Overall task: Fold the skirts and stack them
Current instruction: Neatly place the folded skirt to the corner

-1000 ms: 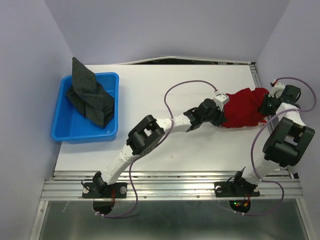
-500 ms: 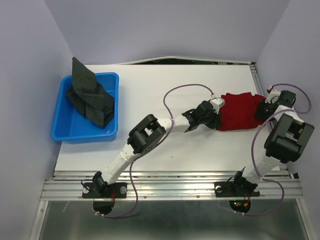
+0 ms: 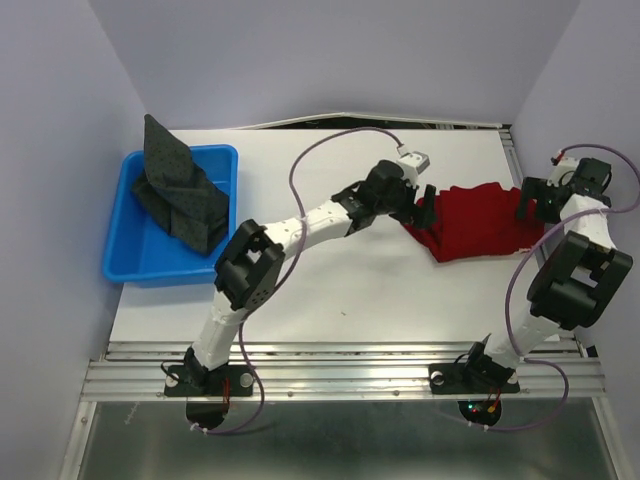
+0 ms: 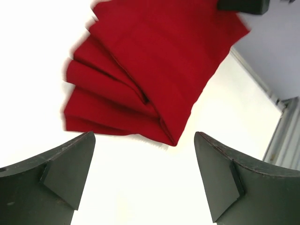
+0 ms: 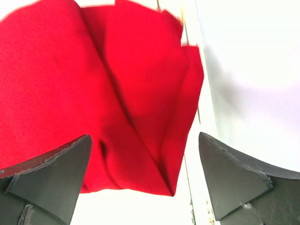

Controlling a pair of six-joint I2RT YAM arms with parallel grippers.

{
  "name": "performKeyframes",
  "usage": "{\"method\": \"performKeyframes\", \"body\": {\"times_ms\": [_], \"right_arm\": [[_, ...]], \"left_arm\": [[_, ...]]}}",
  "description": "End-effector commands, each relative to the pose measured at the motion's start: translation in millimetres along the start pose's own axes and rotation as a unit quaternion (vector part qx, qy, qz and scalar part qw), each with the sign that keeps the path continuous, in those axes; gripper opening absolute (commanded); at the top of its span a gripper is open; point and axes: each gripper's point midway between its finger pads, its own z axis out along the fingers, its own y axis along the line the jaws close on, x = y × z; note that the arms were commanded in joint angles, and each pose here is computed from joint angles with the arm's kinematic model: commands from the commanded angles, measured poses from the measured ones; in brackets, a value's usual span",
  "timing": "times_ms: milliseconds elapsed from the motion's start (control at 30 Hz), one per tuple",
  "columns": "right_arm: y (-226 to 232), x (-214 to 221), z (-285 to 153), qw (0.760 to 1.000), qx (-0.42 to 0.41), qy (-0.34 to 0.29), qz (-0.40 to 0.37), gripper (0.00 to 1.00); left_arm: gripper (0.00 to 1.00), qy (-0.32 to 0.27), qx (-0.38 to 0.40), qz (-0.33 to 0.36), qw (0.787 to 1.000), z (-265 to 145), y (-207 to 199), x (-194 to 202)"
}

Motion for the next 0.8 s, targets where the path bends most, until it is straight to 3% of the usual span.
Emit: {"method": "performKeyframes", "body": {"times_ms": [0,100,200,400,600,767], "right_arm": [[13.0,-66.5,-59.9,0.997,-0.033,-0.074,0.002,1.00],[33.3,-86.6,-76.5,0.992,-0.089,-0.087,0.022,1.00],[69.5,-111.9,-95.2,0.984,-0.145,-0.098,0.016,1.00],[172.4,-104.5,-103.0,0.968,-0.241,-0.072,-0.019,1.00],[274.8,-38.7,-102.8,0.942,-0.325,-0.016,-0.080,1.00],[307.6,27.8,-102.9,0.929,-0.353,0.032,-0.110,1.00]], "left_arm": [[0.98,-0.050,-0.009,0.021,0.998,-69.7,-1.6,-67.0],[0.98,-0.050,-0.017,0.020,0.998,-101.8,9.6,-85.7],[0.98,-0.014,-0.036,0.035,0.999,-140.2,34.0,-98.3],[0.98,0.024,-0.084,0.087,0.992,-211.9,95.2,-104.3],[0.98,0.107,-0.159,0.058,0.980,-262.2,165.7,-15.9],[0.99,0.106,-0.183,0.076,0.974,-285.6,168.8,18.9]]}}
